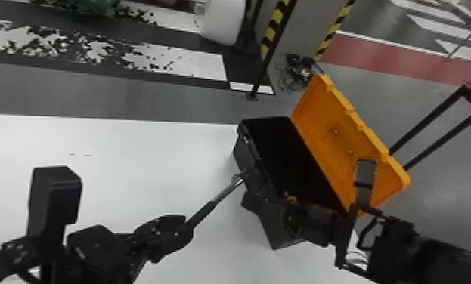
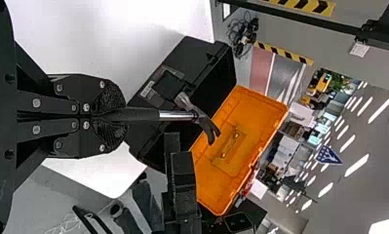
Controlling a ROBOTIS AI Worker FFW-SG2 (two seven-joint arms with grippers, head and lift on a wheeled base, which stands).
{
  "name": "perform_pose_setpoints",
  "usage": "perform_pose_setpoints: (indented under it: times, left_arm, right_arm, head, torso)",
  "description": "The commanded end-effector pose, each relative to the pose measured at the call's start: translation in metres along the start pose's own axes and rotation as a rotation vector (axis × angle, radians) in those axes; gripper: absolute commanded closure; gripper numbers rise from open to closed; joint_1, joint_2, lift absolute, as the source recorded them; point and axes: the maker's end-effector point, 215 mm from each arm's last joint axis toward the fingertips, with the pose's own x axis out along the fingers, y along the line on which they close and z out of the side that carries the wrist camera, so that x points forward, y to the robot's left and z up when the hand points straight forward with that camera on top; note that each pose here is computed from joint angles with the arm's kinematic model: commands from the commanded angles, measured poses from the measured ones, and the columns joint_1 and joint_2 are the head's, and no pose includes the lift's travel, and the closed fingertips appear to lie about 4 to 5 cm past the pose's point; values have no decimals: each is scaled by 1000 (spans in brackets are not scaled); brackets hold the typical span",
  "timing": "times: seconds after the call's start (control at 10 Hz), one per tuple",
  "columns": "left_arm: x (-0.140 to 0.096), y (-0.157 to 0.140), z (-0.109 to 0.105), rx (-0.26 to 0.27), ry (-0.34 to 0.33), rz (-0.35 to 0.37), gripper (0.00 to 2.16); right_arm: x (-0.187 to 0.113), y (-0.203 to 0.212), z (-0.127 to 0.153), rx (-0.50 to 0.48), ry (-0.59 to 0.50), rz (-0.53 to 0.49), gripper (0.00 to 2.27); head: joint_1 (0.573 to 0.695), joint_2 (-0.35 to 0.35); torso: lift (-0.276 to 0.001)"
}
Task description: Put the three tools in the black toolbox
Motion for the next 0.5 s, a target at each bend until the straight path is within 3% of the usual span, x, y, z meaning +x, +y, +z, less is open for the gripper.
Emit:
perform_pose_setpoints:
  times: [0.0,0.4]
  left_arm:
    - [1,-1,1,4,-2,-2,1737]
    - [11,-10,0,15,-4,-17,1737]
  right_arm:
    - [2,5,-3,7,-2,11,103]
    - [7,14,-5,17,-16,35,103]
  head:
    - [695,-350]
    - [695,-350]
  torso:
    - [-55]
    - [-55]
